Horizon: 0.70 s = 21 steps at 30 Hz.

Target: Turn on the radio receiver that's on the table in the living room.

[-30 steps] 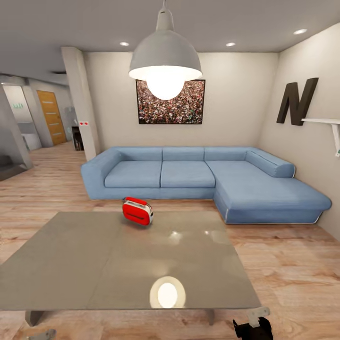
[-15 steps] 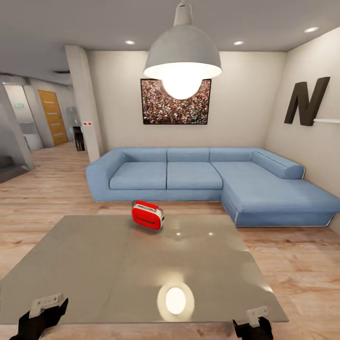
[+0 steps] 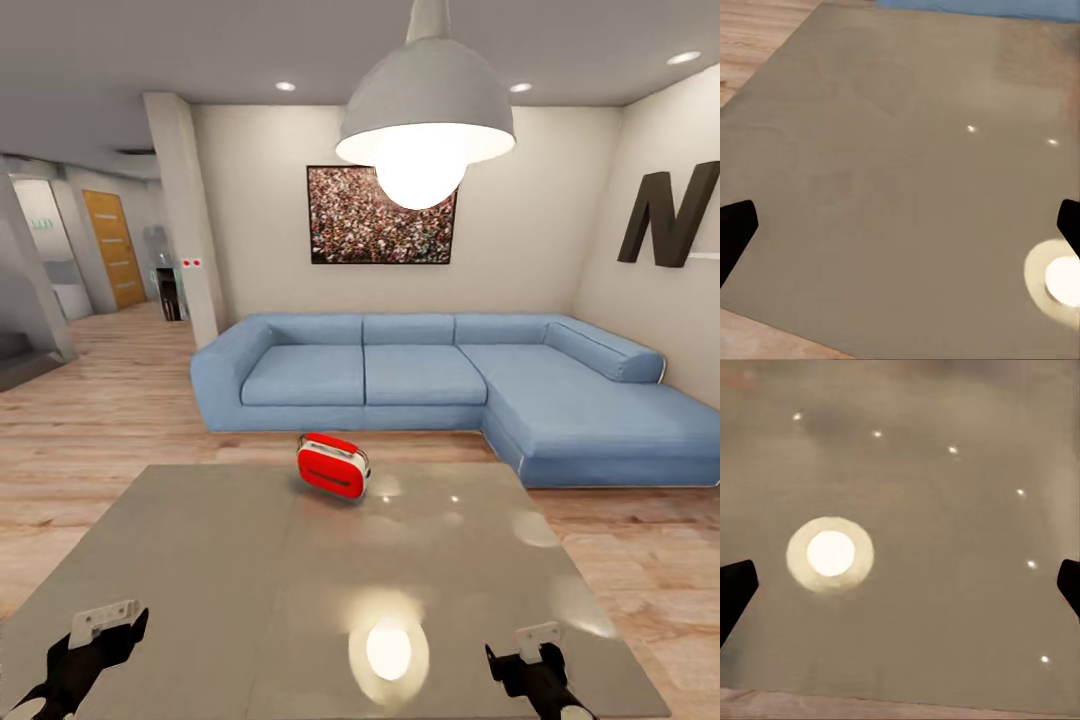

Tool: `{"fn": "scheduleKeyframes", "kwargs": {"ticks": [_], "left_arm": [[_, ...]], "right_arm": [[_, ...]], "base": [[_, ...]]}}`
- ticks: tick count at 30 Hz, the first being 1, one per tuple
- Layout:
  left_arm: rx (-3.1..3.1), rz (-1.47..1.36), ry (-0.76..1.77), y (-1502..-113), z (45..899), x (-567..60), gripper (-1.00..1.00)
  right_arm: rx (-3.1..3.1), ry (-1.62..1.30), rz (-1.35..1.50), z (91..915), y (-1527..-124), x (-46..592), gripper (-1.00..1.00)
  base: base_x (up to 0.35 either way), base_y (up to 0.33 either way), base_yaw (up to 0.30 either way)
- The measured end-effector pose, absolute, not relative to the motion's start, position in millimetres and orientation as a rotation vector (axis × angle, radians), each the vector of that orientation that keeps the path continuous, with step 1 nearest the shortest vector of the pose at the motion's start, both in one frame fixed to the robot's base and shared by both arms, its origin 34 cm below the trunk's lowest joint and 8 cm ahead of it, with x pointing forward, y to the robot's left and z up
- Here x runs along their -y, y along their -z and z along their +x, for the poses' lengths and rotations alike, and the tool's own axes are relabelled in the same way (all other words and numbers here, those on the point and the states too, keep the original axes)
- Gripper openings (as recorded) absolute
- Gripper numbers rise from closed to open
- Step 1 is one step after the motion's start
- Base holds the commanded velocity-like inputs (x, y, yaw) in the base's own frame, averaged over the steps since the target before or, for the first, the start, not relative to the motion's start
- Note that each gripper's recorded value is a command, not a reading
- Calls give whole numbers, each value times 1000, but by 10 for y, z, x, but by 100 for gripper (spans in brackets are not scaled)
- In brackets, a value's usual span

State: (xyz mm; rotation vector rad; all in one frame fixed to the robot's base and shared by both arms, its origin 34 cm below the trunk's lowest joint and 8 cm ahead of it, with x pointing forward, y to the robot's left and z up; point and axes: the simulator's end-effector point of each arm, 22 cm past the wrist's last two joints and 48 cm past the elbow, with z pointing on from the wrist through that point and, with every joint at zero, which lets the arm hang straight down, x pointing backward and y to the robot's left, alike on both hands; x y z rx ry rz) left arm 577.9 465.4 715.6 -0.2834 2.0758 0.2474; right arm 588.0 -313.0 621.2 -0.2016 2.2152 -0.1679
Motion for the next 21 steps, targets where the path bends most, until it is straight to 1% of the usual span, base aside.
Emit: {"fn": "scheduleKeyframes", "kwargs": {"ticks": [7, 21], "left_arm": [[-2080, -284, -253, -7141, 5768, -4671, 100], [-2080, -288, -247, -7126, 5767, -4642, 100]], "right_arm": [[-2067, 150, -195, 6302, -6794, 2969, 100], [-2129, 227, -156, 7366, -7715, 3138, 100]], "base": [[159, 217, 0], [19, 19, 0]]}}
